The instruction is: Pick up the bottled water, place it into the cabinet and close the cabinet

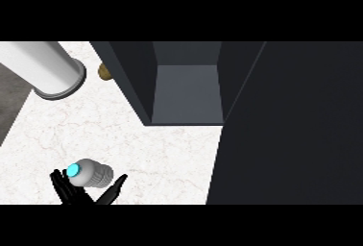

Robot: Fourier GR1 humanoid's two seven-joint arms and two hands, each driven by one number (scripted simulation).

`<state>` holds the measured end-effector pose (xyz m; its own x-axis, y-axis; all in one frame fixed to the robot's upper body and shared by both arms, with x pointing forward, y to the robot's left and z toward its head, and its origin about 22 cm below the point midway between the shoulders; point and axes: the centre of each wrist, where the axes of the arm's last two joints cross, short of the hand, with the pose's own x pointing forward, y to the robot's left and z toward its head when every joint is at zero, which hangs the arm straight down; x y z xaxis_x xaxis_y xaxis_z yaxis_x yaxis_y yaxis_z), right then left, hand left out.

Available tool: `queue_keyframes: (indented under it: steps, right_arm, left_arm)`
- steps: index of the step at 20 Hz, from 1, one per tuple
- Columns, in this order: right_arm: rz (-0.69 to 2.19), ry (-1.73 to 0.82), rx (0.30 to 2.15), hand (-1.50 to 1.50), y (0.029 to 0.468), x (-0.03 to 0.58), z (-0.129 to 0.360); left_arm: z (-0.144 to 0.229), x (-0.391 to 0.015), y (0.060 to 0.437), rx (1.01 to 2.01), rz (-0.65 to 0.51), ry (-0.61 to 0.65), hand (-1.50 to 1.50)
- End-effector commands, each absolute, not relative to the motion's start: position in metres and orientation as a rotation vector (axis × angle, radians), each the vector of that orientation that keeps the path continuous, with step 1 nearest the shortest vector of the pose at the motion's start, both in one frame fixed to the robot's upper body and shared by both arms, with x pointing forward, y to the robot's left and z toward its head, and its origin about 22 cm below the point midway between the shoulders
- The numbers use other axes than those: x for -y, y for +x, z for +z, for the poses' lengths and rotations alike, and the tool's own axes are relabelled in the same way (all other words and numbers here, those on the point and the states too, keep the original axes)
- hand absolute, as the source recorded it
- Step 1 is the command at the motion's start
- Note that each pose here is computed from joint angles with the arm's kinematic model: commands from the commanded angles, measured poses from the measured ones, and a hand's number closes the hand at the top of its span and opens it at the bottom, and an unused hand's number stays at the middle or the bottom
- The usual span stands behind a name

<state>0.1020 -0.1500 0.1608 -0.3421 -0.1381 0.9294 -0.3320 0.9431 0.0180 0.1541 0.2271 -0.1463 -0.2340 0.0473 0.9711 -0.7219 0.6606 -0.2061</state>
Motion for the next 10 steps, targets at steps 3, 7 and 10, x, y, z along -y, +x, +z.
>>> queue_keyframes:
  steps: [3, 7, 10]
  right_arm:
    - [0.236, 0.293, 1.982, -1.50, 0.094, 0.158, 0.172]
    - [0.212, 0.275, 1.984, -1.50, 0.085, 0.169, 0.176]
    - [0.225, 0.307, 1.988, -1.50, 0.079, 0.165, 0.184]
  left_arm:
    - [-0.174, -0.218, 0.139, 1.723, 0.802, 0.542, -1.50]
    - [-0.173, -0.236, 0.146, 1.759, 0.838, 0.527, -1.50]
    - [-0.161, -0.234, 0.156, 1.803, 0.823, 0.470, -1.50]
